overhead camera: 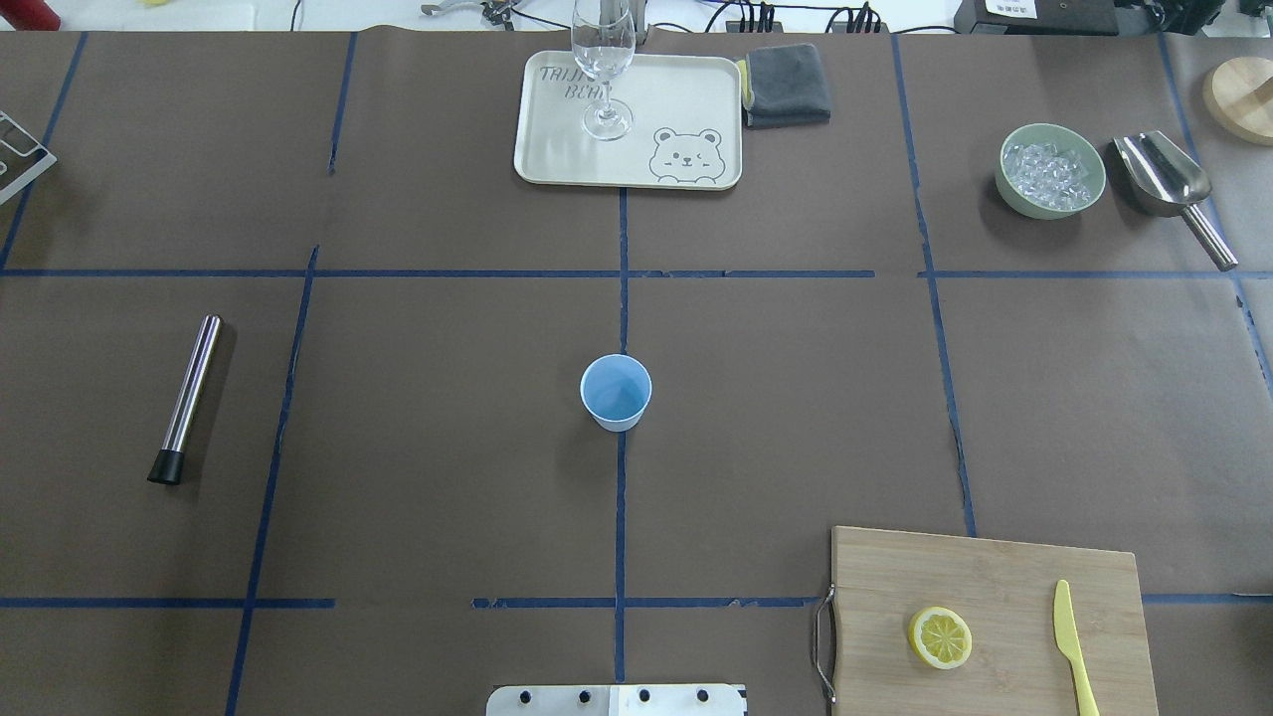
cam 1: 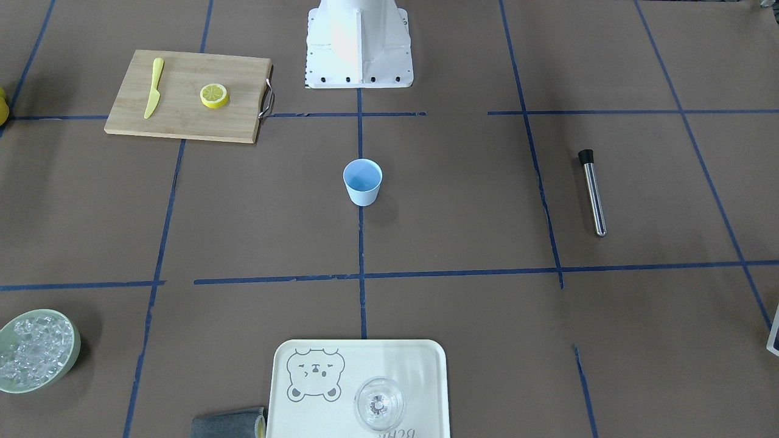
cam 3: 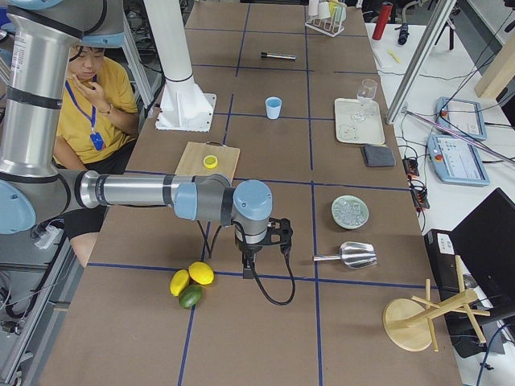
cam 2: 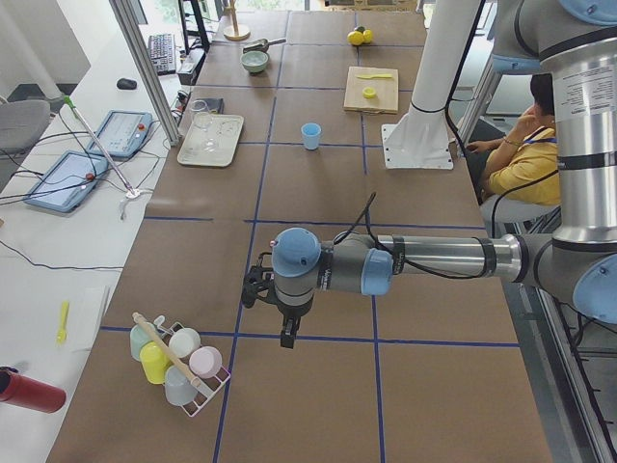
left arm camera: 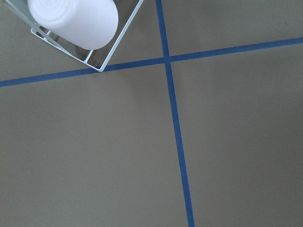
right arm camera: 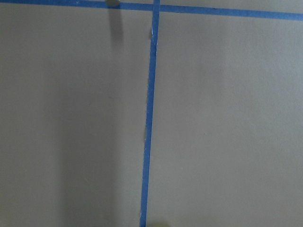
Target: Squeeze lemon into cup
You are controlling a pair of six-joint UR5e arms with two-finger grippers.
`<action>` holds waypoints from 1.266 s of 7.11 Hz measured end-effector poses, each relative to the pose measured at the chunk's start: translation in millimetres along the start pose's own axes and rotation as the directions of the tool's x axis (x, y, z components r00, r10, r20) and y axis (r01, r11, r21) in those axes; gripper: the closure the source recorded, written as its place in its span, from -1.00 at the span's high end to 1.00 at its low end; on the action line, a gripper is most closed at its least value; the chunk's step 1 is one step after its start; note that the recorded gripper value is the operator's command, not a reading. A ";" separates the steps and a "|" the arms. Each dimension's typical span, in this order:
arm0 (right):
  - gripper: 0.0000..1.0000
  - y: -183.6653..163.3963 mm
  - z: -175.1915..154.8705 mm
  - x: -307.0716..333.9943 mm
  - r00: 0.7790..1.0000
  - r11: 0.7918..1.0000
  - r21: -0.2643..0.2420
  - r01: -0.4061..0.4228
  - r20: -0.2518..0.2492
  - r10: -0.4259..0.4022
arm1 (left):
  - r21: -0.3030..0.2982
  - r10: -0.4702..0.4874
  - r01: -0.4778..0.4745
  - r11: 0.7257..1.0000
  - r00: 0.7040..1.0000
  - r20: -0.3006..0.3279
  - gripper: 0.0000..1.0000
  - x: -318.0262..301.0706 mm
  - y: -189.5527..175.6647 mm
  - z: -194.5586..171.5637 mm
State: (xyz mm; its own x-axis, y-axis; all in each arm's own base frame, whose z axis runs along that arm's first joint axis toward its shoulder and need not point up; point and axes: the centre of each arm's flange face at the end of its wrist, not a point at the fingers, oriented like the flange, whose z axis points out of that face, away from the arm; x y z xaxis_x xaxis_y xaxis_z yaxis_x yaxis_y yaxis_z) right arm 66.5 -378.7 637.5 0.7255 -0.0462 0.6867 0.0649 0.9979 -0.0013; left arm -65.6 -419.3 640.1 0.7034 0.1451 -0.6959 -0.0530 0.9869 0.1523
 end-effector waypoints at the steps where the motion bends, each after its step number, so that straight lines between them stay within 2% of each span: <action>1: 1.00 -0.2 -0.1 -0.1 1.000 1.000 0.000 -0.001 0.000 0.001 | 0.000 0.000 0.000 1.000 1.000 -0.001 1.00 0.2 -0.1 0.0; 3: 1.00 -4.1 -11.0 -10.2 1.000 1.000 0.023 0.021 -0.001 -0.021 | -0.001 -0.001 0.001 1.000 1.000 -0.001 1.00 -0.2 -0.4 0.6; 4: 1.00 -6.7 -29.2 -30.5 0.998 0.996 0.060 0.064 -0.001 -0.064 | -0.003 -0.003 0.003 1.000 1.000 -0.002 1.00 -0.9 0.4 1.4; 5: 1.00 -8.6 -47.1 -61.2 0.992 0.988 0.098 0.122 0.030 -0.125 | -0.005 -0.005 0.005 1.000 1.000 -0.003 1.00 -1.3 1.6 2.0; 6: 0.98 -10.7 -56.0 -93.2 0.977 0.976 0.129 0.173 0.100 -0.187 | -0.005 -0.005 0.005 1.000 1.000 -0.006 1.00 -1.1 2.4 2.1; 7: 0.73 -14.9 -59.1 -123.8 0.959 0.965 0.165 0.202 0.165 -0.229 | -0.005 -0.005 0.005 1.000 1.000 -0.008 1.00 -0.8 2.5 2.0; 8: 1.00 -20.7 -53.7 -161.6 0.945 0.961 0.182 0.210 0.214 -0.247 | -0.004 -0.004 0.004 1.000 1.000 -0.010 1.00 -0.3 2.5 1.7; 9: 1.00 -22.8 -36.5 -208.7 0.935 0.961 0.177 0.210 0.250 -0.251 | -0.002 -0.001 0.001 1.000 1.000 -0.010 1.00 0.5 1.8 1.3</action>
State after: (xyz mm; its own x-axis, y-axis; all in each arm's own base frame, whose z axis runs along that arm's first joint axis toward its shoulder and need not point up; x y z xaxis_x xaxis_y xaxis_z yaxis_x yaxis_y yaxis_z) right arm -61.3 -393.4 467.6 0.4907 -0.2819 0.8245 0.0933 0.9578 0.2719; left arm -64.5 -417.5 640.9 0.6961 0.1445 -0.7032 -0.0532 0.9872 0.1502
